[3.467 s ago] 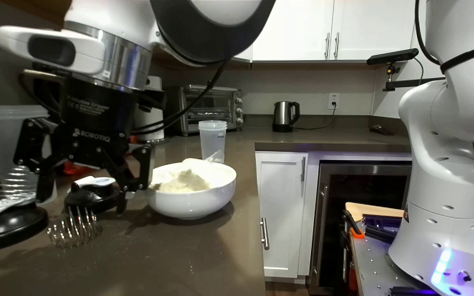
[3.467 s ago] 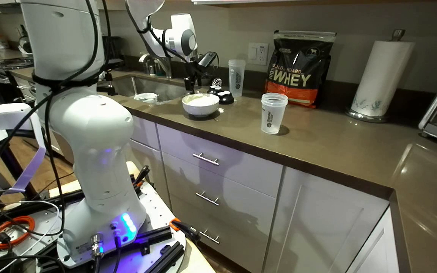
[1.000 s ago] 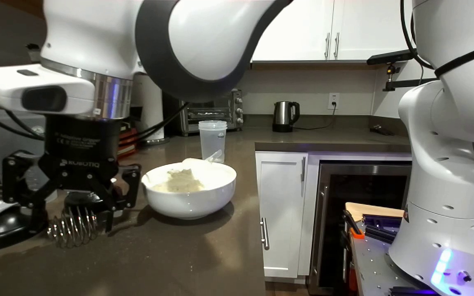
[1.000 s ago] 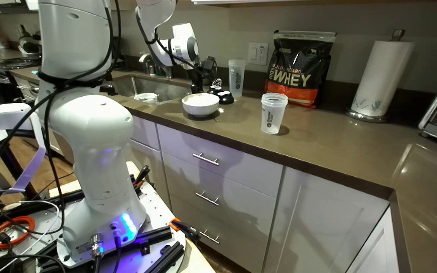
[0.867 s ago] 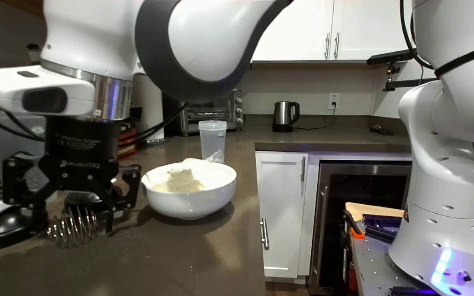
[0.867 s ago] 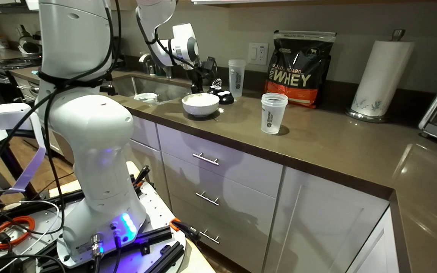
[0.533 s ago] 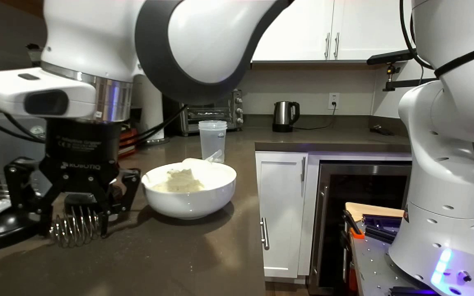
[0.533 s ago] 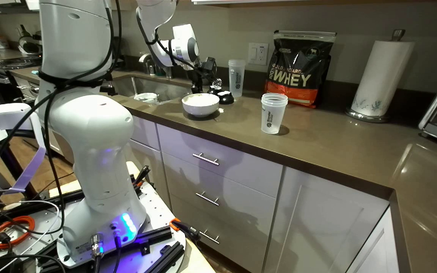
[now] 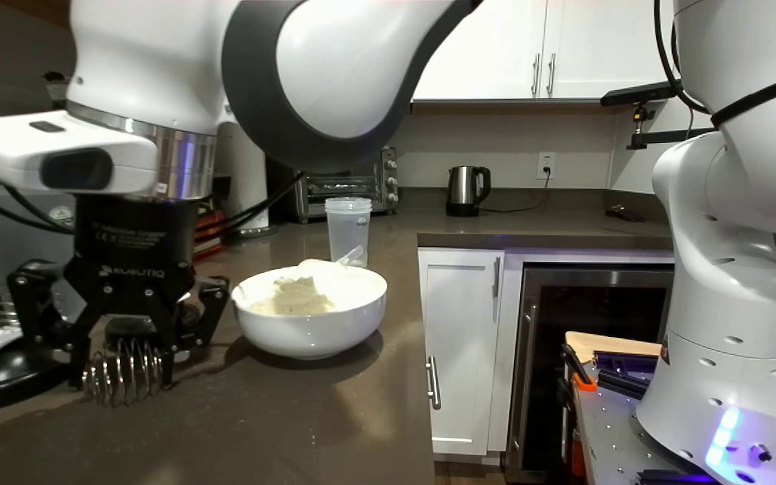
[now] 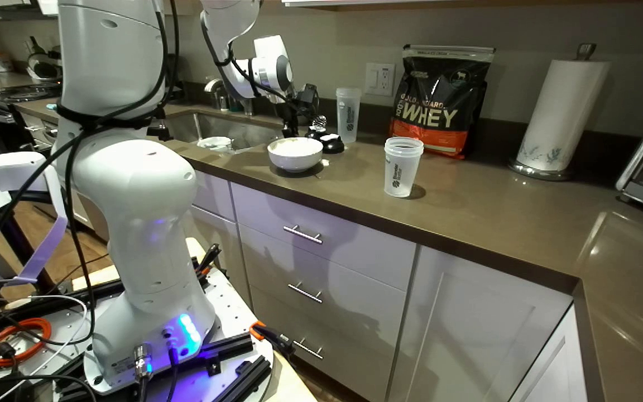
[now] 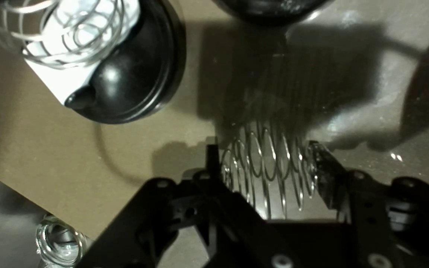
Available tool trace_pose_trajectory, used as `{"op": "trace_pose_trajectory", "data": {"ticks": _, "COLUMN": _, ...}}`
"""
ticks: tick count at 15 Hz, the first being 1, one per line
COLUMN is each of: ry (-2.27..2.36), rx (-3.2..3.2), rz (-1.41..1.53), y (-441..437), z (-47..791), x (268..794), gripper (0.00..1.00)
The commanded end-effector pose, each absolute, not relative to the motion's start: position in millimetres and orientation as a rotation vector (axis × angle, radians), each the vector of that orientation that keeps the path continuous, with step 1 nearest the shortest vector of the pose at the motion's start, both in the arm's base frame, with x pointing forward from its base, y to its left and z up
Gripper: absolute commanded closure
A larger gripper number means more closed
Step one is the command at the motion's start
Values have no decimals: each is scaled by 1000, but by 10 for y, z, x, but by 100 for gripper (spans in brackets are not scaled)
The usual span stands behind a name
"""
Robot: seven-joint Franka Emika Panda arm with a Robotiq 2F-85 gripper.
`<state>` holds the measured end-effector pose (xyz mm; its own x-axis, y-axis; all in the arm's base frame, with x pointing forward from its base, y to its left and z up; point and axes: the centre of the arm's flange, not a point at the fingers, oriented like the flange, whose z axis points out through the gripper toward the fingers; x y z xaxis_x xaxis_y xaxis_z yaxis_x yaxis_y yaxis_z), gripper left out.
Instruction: Put the silver spring in the white container
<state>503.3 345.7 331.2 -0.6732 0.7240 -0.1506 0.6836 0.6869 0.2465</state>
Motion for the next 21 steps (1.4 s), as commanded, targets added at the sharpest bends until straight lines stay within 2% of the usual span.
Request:
{"op": "trace_pose_trajectory", "data": {"ticks": 1, "ry": 2658, "rx": 1074, "rz": 232, "y": 3457, "z": 3403, "x": 5048, "gripper": 37}}
{"op": "trace_pose_trajectory", "data": {"ticks": 4, "ry": 2651, "rx": 1071, "rz": 236, "y": 3456, "z": 3442, "x": 5034, "gripper": 43}}
{"op": "trace_pose_trajectory", "data": {"ticks": 16, "ry": 2621, "rx": 1056, "rz": 251, "y": 3435, "z": 3614, "x": 4967, "gripper": 45}}
{"op": "trace_pose_trajectory", "data": {"ticks": 19, "ry": 2610, "rx": 1054, "rz": 258, "y": 3428, "z": 3685, "x": 4935, "gripper": 49}}
{"op": "trace_pose_trajectory", "data": {"ticks": 20, "ry": 2607, "rx": 1057, "rz": 259, "y": 3425, "z": 3711, "x": 4925, "gripper": 54}}
{"op": "trace_pose_trajectory", "data": {"ticks": 21, "ry": 2601, "rx": 1059, "rz": 260, "y": 3422, "z": 3737, "x": 4913, "gripper": 53}}
